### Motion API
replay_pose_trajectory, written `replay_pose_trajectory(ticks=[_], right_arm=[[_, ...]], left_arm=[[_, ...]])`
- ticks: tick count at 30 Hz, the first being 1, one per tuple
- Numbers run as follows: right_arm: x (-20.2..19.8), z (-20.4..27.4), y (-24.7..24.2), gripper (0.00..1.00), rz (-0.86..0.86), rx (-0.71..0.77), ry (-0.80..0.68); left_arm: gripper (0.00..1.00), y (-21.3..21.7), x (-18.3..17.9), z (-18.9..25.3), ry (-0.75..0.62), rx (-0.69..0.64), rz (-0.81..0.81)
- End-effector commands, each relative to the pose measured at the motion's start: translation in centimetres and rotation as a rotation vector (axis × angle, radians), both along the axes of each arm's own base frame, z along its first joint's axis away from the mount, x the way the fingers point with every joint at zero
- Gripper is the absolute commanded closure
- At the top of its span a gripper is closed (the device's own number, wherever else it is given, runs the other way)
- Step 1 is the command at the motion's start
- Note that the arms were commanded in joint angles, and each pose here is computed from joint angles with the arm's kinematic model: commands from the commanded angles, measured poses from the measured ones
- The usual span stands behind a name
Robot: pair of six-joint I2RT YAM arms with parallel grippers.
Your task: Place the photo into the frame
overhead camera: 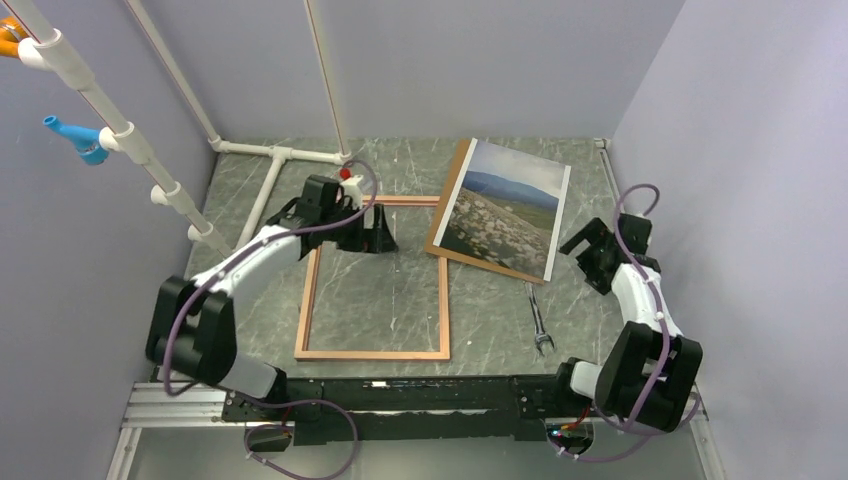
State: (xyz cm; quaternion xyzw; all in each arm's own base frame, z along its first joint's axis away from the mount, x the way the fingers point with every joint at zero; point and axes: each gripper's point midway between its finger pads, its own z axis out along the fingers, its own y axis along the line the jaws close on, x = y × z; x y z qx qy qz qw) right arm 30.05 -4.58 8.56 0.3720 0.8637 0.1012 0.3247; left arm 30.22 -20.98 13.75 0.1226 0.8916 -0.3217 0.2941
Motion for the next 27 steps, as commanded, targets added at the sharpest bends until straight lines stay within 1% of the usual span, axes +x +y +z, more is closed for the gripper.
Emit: replay_pose_trajectory(ticks=[1, 3, 6, 9, 12, 19, 27], right_arm=[[-1.7, -0.7, -0.6, 0.00, -0.061, 0.150, 0.008], [-2.3, -1.3, -1.1, 0.00, -0.089, 0.183, 0.014], [-2.9, -1.9, -1.6, 0.00, -0.122, 0.217, 0.017], [-3.1, -2.4, -1.8, 0.00, -0.139, 0.239, 0.014], [-3.0, -2.8, -1.9, 0.00, -0.147, 0.260, 0.016], [-2.3, -3.4, -2.0, 0.00, -0.143, 0.294, 0.022], [-1.2, -4.1, -2.0, 0.00, -0.135, 0.332, 0.012]], left_arm=[[0.02, -5.4, 2.0, 3.0, 0.036, -0.190, -0.113], [0.04, -7.3, 2.9, 2.5, 0.068, -0.235, -0.135], [0.07, -9.2, 4.2, 1.5, 0.128, -0.265, -0.144], [0.06, -10.5, 5.3, -0.4, 0.167, -0.229, -0.138], [0.06, -11.7, 6.0, -1.4, 0.192, -0.222, -0.143], [0.07, -14.5, 5.8, -2.5, 0.232, -0.256, -0.169], [0.10, -16.0, 5.4, -3.5, 0.258, -0.253, -0.199]])
